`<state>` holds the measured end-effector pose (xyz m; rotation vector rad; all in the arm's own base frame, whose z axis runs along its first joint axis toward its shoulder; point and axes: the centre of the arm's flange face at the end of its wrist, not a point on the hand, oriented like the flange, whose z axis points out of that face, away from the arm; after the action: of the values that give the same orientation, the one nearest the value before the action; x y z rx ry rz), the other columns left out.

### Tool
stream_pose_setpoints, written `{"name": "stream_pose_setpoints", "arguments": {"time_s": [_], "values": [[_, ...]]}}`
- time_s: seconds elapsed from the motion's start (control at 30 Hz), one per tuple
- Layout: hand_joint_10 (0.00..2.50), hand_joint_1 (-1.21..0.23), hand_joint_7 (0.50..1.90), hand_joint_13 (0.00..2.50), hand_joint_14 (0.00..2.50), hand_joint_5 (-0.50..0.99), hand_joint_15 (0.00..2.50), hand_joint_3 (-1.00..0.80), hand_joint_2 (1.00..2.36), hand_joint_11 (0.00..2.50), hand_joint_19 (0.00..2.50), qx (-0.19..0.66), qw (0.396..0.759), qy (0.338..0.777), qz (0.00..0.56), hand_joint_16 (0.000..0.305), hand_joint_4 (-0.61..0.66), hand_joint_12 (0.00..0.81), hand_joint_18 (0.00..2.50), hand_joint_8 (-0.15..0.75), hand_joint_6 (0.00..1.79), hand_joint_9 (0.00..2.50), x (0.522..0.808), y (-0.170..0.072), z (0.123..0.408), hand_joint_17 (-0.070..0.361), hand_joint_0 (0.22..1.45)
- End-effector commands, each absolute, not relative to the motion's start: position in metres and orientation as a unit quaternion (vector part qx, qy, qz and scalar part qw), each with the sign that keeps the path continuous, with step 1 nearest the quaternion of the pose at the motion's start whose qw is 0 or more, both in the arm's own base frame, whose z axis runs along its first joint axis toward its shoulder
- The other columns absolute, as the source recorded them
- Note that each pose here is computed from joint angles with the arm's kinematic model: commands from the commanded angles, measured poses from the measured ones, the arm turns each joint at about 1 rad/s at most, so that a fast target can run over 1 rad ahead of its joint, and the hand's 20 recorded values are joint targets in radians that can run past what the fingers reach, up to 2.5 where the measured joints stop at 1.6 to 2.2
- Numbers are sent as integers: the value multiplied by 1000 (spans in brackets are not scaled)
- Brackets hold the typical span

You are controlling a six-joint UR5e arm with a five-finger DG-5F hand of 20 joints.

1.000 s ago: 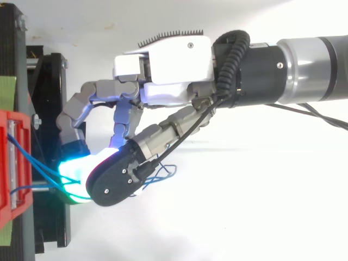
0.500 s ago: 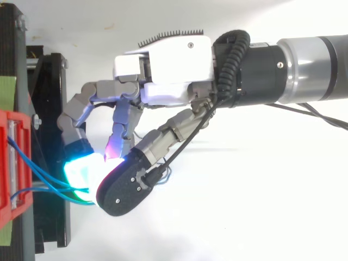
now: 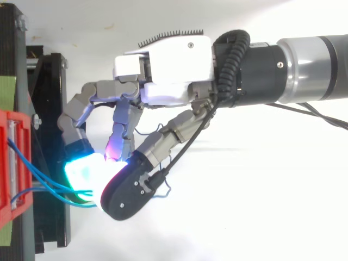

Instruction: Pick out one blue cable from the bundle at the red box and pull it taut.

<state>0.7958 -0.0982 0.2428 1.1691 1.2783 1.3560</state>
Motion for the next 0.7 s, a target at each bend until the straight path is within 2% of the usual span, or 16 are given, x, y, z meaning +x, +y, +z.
{"name": "stream_pose_setpoints", "arguments": {"time_s": [0.0,0.4,0.53,0.6,0.67], "values": [[38,-990,1104,1065,29,-77,673,-500,1000,902,633,472,453,518,550,48,-181,333,977,249,942,1251,796,-98,243,107,629],[40,-1033,1019,1058,29,-71,673,-500,1000,894,633,471,452,520,551,49,-140,341,974,256,938,1248,796,-98,243,111,544],[40,-1009,1000,1061,29,-70,671,-500,1000,900,632,471,451,520,551,50,-121,338,975,253,936,1255,795,-98,243,112,538],[41,-968,925,1068,28,-67,663,-500,1000,893,631,471,452,520,552,52,-95,348,986,267,937,1262,796,-98,243,116,507],[37,-912,963,1084,28,-65,663,-500,1000,886,612,471,451,520,551,56,-65,369,1008,285,915,1272,796,-98,242,126,452]]}}
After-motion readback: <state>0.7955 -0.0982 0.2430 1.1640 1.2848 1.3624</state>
